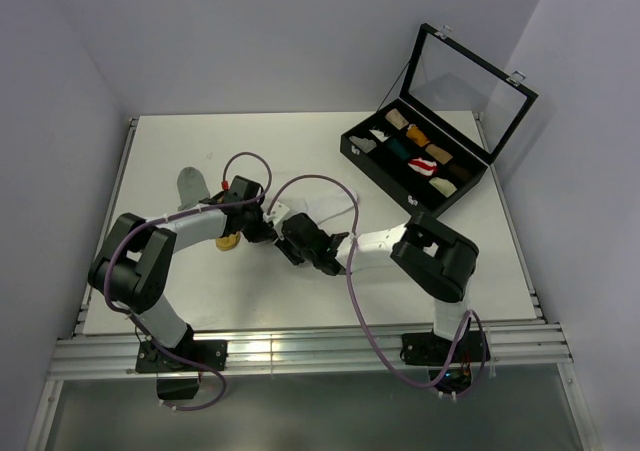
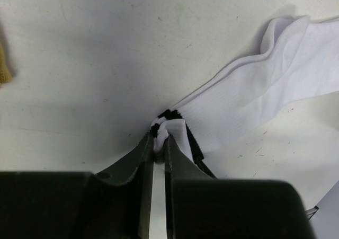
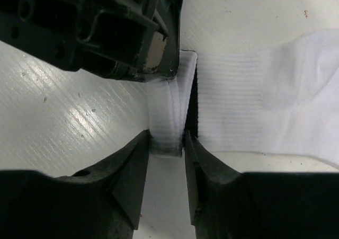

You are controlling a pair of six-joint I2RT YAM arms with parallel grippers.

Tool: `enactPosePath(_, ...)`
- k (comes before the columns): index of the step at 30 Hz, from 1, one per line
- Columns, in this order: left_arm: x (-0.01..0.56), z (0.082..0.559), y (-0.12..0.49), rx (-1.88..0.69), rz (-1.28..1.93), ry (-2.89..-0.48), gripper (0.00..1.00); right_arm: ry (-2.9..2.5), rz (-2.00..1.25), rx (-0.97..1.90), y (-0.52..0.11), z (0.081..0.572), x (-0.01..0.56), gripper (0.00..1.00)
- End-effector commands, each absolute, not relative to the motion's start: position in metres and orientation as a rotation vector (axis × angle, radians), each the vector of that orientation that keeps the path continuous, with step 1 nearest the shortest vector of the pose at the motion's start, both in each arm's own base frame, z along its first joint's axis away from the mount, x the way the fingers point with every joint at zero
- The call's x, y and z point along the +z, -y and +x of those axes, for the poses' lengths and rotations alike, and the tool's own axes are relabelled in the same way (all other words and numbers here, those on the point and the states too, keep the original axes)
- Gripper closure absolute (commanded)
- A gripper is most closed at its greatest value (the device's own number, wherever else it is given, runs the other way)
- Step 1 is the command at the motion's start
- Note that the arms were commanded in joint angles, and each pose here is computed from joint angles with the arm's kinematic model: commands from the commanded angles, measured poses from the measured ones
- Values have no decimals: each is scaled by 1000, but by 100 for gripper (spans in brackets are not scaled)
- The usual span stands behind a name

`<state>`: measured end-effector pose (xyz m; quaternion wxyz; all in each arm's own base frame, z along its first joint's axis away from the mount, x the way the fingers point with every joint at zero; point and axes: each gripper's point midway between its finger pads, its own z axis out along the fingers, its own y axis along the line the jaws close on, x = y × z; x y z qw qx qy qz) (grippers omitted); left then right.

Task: Roll the socks
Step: Roll the sock at the center of the board.

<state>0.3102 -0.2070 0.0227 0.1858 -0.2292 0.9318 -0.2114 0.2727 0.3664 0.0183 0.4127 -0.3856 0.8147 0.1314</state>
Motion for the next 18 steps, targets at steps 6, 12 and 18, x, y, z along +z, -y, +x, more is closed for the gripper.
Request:
enactPosePath(6, 26, 311, 210, -602, -633, -2624, 84, -2054, -995, 382, -378, 268, 15, 94)
enactPosePath(12, 43, 312, 203, -636, -695, -2521, 67, -2161, -870, 709, -381, 258, 26, 100)
enactPosePath(18, 64, 313, 198, -690, -784, -2409, 41, -2250, -682, 1126, -370, 261, 39, 100)
